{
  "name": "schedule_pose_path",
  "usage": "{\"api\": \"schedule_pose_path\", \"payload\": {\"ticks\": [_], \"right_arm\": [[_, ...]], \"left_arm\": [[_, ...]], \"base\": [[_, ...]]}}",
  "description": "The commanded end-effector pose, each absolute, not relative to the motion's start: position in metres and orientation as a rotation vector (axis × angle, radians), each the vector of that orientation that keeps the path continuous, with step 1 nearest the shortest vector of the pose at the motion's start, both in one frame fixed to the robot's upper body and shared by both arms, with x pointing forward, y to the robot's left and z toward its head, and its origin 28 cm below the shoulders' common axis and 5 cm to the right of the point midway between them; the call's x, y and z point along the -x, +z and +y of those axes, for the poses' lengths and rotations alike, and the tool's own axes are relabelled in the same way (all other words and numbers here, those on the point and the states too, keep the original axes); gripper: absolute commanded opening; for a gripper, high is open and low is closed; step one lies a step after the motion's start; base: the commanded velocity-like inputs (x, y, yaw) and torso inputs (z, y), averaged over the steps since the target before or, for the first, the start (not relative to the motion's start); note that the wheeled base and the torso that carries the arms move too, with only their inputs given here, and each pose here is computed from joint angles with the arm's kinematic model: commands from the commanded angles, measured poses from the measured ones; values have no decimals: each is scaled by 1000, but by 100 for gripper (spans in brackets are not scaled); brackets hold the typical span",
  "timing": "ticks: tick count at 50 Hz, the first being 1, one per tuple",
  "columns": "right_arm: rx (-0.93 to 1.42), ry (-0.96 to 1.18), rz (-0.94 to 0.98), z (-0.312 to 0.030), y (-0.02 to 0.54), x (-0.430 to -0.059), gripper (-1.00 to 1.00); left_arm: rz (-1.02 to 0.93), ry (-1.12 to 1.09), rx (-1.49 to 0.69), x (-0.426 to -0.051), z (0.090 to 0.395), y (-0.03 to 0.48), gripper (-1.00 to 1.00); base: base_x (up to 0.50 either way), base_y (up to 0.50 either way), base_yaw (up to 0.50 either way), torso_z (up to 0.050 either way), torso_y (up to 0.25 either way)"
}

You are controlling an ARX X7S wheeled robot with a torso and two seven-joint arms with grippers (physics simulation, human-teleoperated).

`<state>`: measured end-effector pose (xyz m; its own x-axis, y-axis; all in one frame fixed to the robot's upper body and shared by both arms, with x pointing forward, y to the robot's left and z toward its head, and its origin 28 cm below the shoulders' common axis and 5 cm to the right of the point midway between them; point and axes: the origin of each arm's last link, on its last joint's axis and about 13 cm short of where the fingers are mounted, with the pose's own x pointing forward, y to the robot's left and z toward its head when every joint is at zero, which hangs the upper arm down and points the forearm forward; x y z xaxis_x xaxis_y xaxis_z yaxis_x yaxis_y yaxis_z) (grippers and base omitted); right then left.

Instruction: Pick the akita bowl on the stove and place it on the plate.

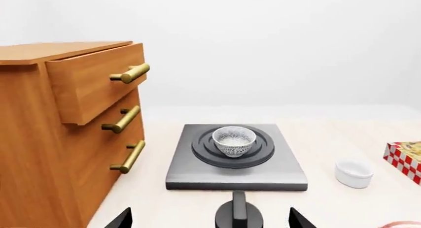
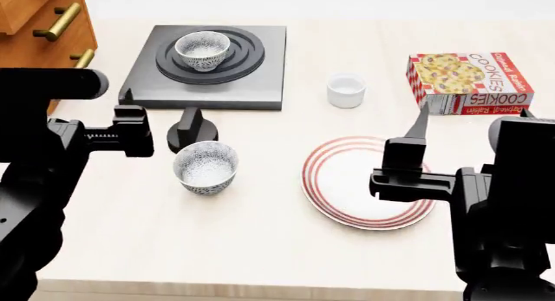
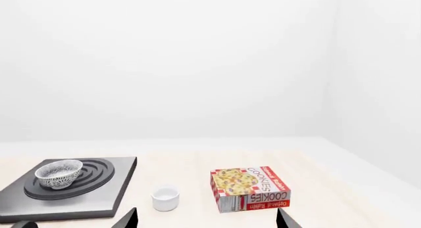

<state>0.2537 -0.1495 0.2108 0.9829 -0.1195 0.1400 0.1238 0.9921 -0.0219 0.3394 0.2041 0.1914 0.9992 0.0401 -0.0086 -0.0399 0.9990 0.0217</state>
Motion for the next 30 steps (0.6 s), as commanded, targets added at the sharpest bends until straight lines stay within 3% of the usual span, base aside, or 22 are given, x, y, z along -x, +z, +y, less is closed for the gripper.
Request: {"api": "schedule_pose_path", "payload": {"ticks": [1,30], "right_arm": [[21,-125,-138,-150,210,-254,100],[17,-131,-144,-151,210,-254,100]], "left_arm": [[14,49,8,-342,208,198,100],[5,33,-7,-342,207,200,100]], "base": [[0,0,0,0,0],[0,-153,0,0,0]]}}
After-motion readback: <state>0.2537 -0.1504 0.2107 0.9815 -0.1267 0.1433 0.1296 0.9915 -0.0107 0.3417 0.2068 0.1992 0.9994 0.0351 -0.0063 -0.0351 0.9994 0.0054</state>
